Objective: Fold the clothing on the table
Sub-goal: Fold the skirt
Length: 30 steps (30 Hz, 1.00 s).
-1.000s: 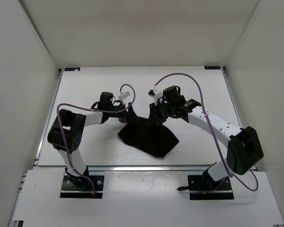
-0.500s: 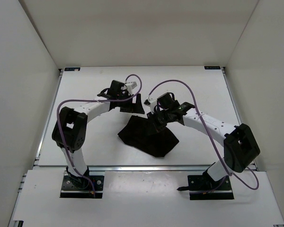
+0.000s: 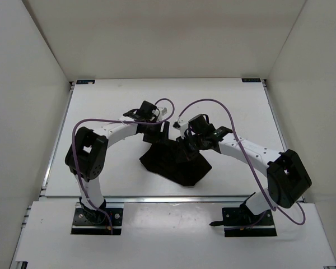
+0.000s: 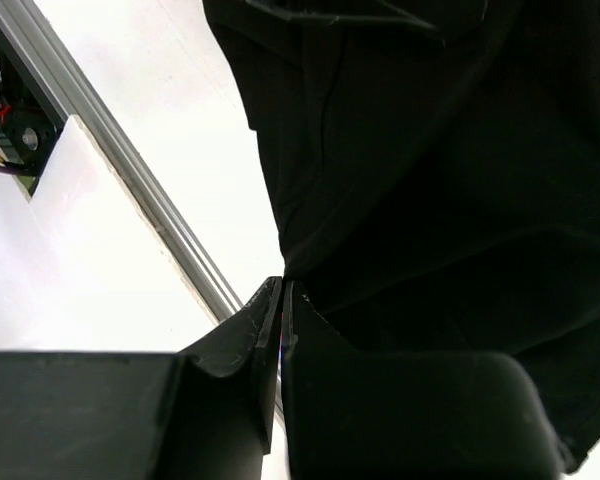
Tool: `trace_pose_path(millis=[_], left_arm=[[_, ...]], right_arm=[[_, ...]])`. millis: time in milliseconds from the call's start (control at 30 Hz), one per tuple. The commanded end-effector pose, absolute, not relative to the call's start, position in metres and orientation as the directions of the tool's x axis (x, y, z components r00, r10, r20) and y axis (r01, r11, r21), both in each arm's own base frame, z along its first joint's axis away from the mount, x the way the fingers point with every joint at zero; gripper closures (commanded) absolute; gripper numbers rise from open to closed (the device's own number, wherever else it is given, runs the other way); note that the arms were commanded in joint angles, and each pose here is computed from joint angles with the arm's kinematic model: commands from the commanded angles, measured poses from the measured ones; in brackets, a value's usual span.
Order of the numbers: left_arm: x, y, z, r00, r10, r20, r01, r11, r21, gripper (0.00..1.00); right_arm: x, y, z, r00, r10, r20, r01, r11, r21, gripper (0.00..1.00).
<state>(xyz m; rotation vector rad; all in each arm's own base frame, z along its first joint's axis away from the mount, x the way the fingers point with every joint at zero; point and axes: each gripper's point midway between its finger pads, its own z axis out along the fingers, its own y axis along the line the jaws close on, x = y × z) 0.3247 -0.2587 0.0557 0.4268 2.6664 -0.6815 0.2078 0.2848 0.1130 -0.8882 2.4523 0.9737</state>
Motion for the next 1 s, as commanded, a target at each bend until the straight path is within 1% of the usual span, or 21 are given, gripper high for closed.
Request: trace_pose_path(millis=[0,67,100,133,167,233,267,300,333,367,400,467,500,533,567,600,667,767,867,900,967], left_arm=[[0.322,-0.261,0.056,-0.890,0.209,-0.405,0.369,0.851,-0.373,0.23],[0.318,-0.262,0.054,-0.895,0.207,-0.395,0.365,0.849,-0.382,0.29],[0.318,-0.261,0.055,-0.898,0.192,-0.395,0.354,0.849,-0.392,0.37],[0.321,-0.260,0.056,-0.900,0.176,-0.399,0.346,0.845,-0.408,0.41],[0.318,-0.263,0.058,-0.899,0.178,-0.400,0.352,0.837,-0.419,0.48],[0.318,-0.260,0.061,-0.901,0.159,-0.403,0.342,0.831,-0.439,0.68],[0.319,-0.260,0.065,-0.897,0.150,-0.415,0.346,0.823,-0.450,0.72],[0.319,-0.261,0.065,-0.898,0.141,-0.416,0.341,0.821,-0.458,0.82],[0.317,-0.259,0.069,-0.898,0.136,-0.418,0.340,0.817,-0.465,0.85],[0.319,-0.260,0.075,-0.891,0.126,-0.436,0.348,0.806,-0.479,0.86],[0.317,-0.258,0.075,-0.895,0.122,-0.430,0.342,0.806,-0.483,0.87],[0.313,-0.255,0.080,-0.898,0.118,-0.424,0.339,0.801,-0.494,0.87],[0.312,-0.256,0.080,-0.895,0.121,-0.429,0.344,0.800,-0.492,0.87],[0.307,-0.253,0.080,-0.898,0.118,-0.424,0.340,0.798,-0.497,0.87],[0.308,-0.253,0.086,-0.888,0.113,-0.445,0.350,0.794,-0.497,0.88],[0.305,-0.253,0.083,-0.892,0.115,-0.436,0.347,0.792,-0.502,0.87],[0.301,-0.250,0.082,-0.896,0.103,-0.431,0.336,0.792,-0.510,0.87],[0.296,-0.248,0.078,-0.905,0.094,-0.415,0.324,0.783,-0.531,0.88],[0.295,-0.246,0.078,-0.901,0.089,-0.424,0.327,0.781,-0.531,0.87],[0.294,-0.247,0.078,-0.900,0.089,-0.426,0.330,0.778,-0.534,0.88],[0.295,-0.244,0.077,-0.898,0.086,-0.432,0.329,0.784,-0.526,0.88]], right_arm=[[0.205,0.289,0.122,-0.713,-0.408,-0.571,-0.694,0.528,0.489,1.00],[0.208,0.283,0.120,-0.722,-0.389,-0.572,-0.680,0.547,0.488,1.00],[0.210,0.282,0.117,-0.730,-0.375,-0.572,-0.671,0.554,0.493,1.00],[0.207,0.279,0.116,-0.740,-0.364,-0.565,-0.658,0.562,0.501,1.00],[0.216,0.273,0.118,-0.748,-0.332,-0.574,-0.641,0.583,0.499,0.99],[0.221,0.264,0.111,-0.784,-0.288,-0.550,-0.592,0.614,0.522,0.96],[0.226,0.260,0.115,-0.782,-0.265,-0.565,-0.586,0.623,0.519,0.89],[0.231,0.254,0.112,-0.791,-0.243,-0.561,-0.564,0.643,0.517,0.85],[0.236,0.246,0.110,-0.808,-0.212,-0.550,-0.530,0.669,0.521,0.78],[0.235,0.244,0.108,-0.811,-0.203,-0.549,-0.523,0.672,0.524,0.69],[0.243,0.238,0.110,-0.823,-0.166,-0.543,-0.493,0.685,0.537,0.65],[0.248,0.230,0.108,-0.838,-0.123,-0.532,-0.451,0.704,0.549,0.48],[0.252,0.224,0.108,-0.848,-0.093,-0.522,-0.420,0.718,0.555,0.45],[0.258,0.219,0.109,-0.852,-0.064,-0.520,-0.397,0.726,0.561,0.37],[0.256,0.218,0.107,-0.861,-0.059,-0.505,-0.384,0.725,0.571,0.32],[0.259,0.216,0.106,-0.865,-0.048,-0.499,-0.372,0.729,0.575,0.31],[0.255,0.217,0.101,-0.879,-0.045,-0.475,-0.354,0.730,0.585,0.23],[0.252,0.221,0.090,-0.895,-0.063,-0.442,-0.344,0.730,0.591,0.22],[0.244,0.227,0.081,-0.909,-0.074,-0.410,-0.336,0.712,0.617,0.24],[0.248,0.228,0.080,-0.904,-0.063,-0.423,-0.339,0.707,0.621,0.24],[0.245,0.230,0.072,-0.911,-0.065,-0.407,-0.330,0.708,0.625,0.24]])
